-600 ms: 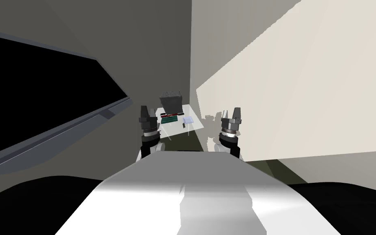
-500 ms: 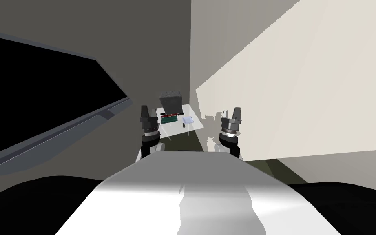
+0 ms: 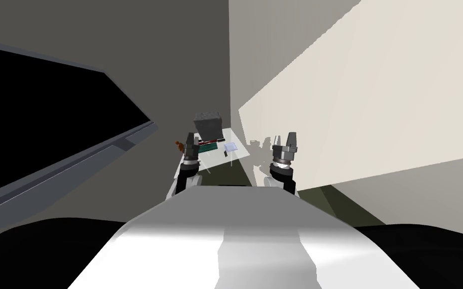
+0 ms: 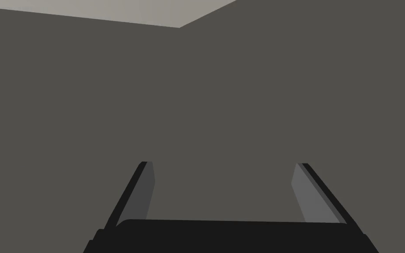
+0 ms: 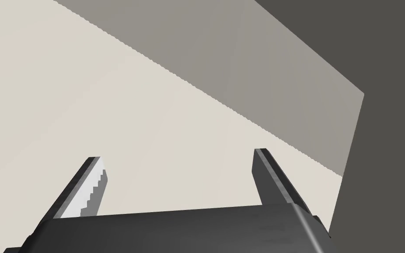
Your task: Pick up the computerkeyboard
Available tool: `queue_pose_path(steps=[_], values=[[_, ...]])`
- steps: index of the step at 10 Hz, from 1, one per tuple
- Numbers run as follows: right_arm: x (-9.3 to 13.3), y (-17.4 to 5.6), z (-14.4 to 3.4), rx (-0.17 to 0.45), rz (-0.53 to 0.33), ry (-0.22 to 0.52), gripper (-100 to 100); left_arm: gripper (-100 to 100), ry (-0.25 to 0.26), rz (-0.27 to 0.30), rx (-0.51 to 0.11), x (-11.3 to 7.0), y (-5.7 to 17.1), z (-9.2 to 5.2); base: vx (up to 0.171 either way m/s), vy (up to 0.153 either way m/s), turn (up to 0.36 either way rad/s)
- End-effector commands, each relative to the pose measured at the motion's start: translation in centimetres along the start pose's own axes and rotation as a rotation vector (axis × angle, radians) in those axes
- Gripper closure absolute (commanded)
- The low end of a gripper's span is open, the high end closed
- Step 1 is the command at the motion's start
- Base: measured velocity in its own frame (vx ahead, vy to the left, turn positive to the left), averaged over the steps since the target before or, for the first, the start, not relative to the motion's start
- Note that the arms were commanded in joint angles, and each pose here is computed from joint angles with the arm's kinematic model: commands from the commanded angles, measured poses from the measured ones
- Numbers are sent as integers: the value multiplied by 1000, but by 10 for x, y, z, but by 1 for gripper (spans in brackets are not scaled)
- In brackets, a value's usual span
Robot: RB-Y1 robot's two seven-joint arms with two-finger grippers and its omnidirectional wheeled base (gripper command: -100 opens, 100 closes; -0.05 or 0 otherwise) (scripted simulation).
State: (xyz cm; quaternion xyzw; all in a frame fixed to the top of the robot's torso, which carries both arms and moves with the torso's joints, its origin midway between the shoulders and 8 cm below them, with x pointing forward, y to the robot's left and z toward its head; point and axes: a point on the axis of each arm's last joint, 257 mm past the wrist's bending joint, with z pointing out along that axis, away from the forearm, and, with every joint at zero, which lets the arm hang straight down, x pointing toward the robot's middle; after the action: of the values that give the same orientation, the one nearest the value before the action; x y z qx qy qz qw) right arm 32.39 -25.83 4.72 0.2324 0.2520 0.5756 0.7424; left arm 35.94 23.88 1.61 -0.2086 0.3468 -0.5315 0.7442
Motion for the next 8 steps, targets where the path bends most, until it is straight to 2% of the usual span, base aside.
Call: queue_pose_path(steps=[1,4,5,6,7,8], values=[[0,0,0,0,0,0,0,-100,37,15,-52,7,25,-1,-44,85,-205],[0,0,0,0,0,0,0,-100,73,31,-125,16,61,-1,-39,66,-131],[0,0,0,0,0,0,0,-100,76,31,-137,17,66,-3,-21,41,-68],[0,0,0,0,0,0,0,-100,91,39,-175,21,84,-3,-19,45,-165],[0,0,0,0,0,0,0,-100,93,39,-183,22,87,-4,-20,41,-75],[0,0,0,0,0,0,0,-100,107,47,-223,26,106,-4,-31,48,-152]])
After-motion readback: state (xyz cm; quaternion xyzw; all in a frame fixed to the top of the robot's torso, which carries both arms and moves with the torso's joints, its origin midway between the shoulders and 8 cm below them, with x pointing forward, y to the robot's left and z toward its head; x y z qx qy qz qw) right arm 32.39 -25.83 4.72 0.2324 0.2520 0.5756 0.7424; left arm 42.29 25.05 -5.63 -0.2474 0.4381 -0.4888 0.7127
